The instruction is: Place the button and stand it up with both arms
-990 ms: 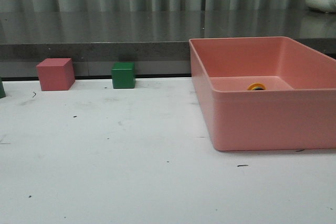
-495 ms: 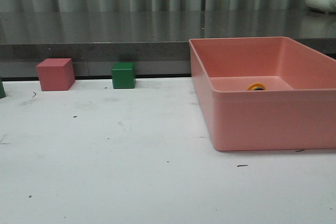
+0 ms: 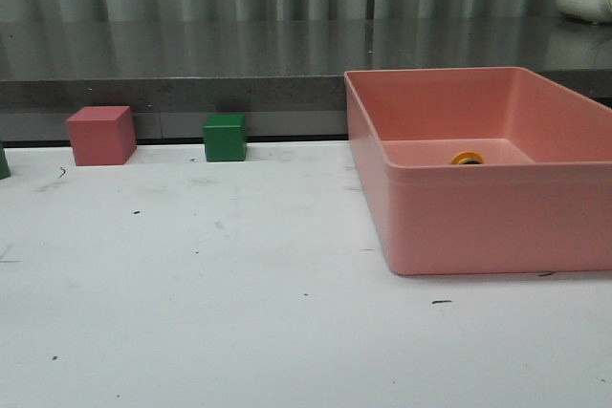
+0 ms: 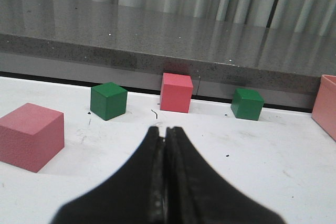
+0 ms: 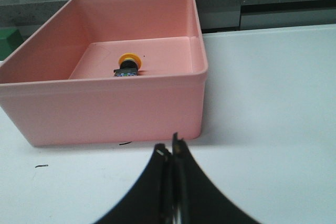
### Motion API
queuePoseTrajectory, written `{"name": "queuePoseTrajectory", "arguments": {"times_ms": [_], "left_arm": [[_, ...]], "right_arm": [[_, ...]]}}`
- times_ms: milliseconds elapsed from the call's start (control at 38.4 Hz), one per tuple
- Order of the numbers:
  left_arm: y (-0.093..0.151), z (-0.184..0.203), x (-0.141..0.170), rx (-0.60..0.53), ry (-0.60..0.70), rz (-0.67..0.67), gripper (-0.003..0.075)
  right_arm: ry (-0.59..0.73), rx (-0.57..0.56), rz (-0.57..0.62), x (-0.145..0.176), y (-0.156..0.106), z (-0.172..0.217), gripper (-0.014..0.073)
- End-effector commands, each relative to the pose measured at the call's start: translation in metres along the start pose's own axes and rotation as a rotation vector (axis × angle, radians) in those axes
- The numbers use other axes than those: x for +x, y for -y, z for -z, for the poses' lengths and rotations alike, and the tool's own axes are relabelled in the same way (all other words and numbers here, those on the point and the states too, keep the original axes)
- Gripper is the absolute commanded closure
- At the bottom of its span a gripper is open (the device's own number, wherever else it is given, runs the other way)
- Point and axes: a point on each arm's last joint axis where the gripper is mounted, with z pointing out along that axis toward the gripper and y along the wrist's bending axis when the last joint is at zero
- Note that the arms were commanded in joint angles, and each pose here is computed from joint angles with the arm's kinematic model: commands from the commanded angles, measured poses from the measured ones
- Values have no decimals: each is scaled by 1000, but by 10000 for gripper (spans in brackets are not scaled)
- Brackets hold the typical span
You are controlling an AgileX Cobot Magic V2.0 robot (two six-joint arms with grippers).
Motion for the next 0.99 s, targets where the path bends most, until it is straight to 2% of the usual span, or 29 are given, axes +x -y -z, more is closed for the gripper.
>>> {"name": "queuePoseTrajectory", "arguments": {"times_ms": [0,130,208,287,417,495,599,677,834,964], "left_arm": [[0,1,-4,7,93,8,740],[0,2,-9,11,147,8,740],[1,3,-17,18,234,8,740],[3,7,-32,29,342,10,740],[7,16,-63,40,411,5,740],[11,19,-82,37,385,-35,740],[14,16,-102,22,314,-84,740],[15,6,-114,8,227,-104,740],[15,-24,-123,-13,41,-103,740],[15,-39,-123,-15,0,-104,740]], "right_arm": [[98,-9,11,-9,-1,2,663],[114,-12,11,-10,-1,2,663],[147,-18,11,-13,-2,2,663],[215,-30,11,-21,-3,4,663],[287,-39,10,-45,-6,14,662],[324,-42,10,-66,-9,23,662],[309,-34,8,-95,-12,35,662],[255,-22,6,-118,-15,40,662],[90,3,7,-146,-18,17,662],[-13,17,8,-152,-19,-7,662]]}}
